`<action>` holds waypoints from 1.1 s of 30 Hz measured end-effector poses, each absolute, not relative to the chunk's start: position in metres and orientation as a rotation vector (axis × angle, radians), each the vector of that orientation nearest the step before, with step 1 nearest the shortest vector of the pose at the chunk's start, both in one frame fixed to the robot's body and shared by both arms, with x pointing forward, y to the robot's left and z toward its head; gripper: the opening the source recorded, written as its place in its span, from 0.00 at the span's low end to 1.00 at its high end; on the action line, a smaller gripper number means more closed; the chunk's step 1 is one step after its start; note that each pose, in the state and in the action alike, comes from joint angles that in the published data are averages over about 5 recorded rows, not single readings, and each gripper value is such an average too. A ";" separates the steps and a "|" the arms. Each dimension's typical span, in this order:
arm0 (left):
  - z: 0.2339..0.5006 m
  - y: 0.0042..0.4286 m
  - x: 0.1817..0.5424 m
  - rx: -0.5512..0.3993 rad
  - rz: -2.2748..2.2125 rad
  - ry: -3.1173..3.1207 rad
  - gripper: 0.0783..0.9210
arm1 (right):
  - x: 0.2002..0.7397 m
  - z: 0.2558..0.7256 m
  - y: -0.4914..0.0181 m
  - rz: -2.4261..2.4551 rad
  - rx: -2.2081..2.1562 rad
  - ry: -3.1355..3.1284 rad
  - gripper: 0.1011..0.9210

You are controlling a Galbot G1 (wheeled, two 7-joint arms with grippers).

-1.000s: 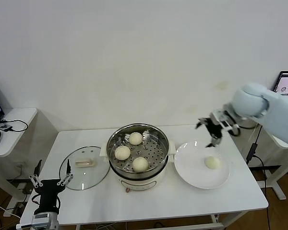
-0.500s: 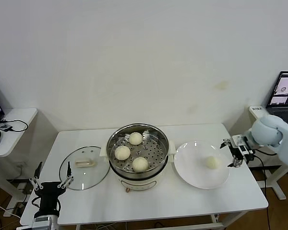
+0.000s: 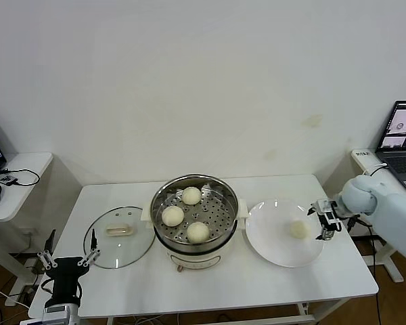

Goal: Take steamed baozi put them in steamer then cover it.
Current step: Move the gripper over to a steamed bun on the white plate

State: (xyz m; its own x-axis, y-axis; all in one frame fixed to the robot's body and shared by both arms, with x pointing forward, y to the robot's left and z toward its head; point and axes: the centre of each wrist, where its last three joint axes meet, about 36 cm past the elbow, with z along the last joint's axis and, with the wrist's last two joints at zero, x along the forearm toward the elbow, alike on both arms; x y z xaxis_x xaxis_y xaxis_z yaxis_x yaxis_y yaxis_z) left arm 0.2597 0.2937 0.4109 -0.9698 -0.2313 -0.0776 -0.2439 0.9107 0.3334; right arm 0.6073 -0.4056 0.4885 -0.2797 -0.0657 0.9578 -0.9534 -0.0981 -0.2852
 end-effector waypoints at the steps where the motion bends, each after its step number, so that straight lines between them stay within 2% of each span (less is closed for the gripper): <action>1: 0.411 0.294 0.260 -0.379 0.537 3.036 0.88 | 0.610 0.485 -0.404 1.477 1.178 -1.408 0.88; 11: 0.409 0.296 0.260 -0.390 0.537 3.039 0.88 | 0.624 0.459 -0.393 1.464 1.176 -1.390 0.87; 22: 0.409 0.296 0.260 -0.391 0.535 3.039 0.88 | 0.629 0.448 -0.388 1.452 1.180 -1.372 0.73; 33: 0.409 0.296 0.260 -0.394 0.533 3.038 0.88 | 0.630 0.460 -0.392 1.446 1.176 -1.376 0.63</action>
